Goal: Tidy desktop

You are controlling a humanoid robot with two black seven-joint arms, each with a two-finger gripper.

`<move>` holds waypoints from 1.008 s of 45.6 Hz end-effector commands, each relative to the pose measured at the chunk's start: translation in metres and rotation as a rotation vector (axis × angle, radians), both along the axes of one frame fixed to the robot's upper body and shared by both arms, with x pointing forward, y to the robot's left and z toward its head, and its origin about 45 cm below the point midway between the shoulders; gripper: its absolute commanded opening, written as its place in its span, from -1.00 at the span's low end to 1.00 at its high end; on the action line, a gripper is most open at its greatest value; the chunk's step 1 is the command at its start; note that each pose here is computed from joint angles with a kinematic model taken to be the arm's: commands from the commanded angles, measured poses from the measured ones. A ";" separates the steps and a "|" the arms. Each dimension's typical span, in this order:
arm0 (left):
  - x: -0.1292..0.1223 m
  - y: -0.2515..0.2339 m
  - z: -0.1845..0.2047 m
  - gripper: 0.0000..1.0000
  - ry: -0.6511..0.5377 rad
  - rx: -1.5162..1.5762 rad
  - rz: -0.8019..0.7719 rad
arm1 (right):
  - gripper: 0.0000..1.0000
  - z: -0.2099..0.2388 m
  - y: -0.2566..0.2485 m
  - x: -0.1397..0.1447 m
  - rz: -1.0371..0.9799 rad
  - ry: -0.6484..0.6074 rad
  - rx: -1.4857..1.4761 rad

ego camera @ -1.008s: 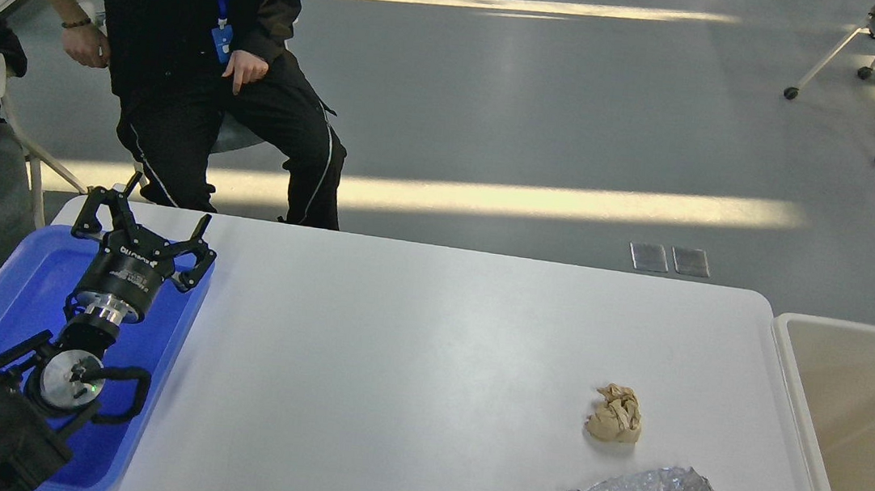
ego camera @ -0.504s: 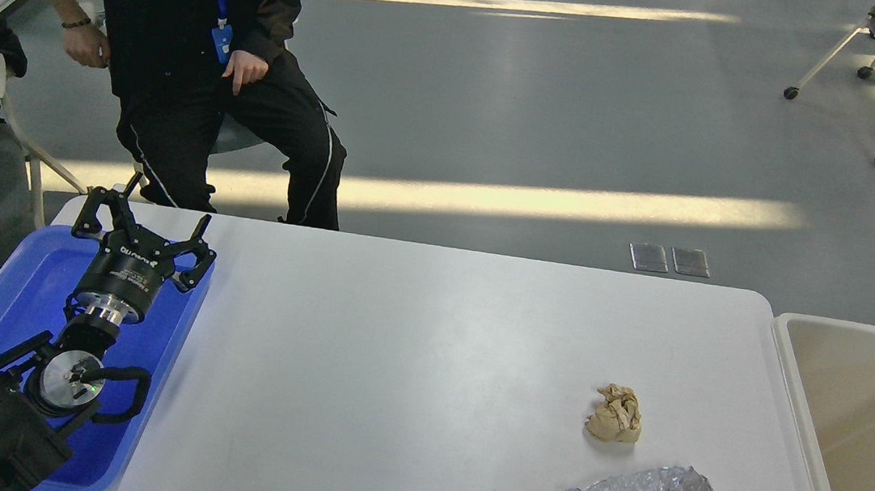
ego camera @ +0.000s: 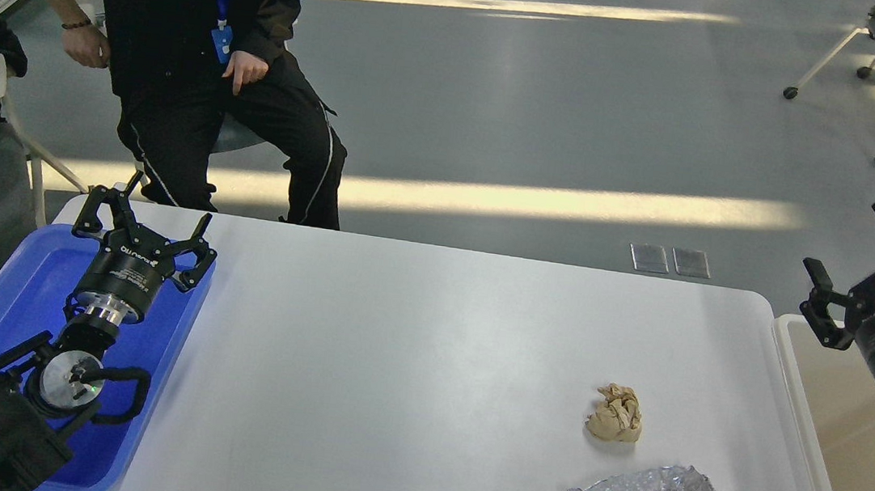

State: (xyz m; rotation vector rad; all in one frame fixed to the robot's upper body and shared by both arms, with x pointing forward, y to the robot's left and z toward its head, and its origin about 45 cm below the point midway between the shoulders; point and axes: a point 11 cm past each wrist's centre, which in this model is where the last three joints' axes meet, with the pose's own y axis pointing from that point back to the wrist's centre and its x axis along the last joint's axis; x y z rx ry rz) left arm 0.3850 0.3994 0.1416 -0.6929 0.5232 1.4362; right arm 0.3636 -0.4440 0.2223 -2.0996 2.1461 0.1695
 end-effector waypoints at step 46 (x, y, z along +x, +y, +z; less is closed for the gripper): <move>0.000 0.000 0.000 1.00 0.000 0.001 -0.001 | 1.00 -0.057 0.029 -0.002 -0.134 -0.024 0.228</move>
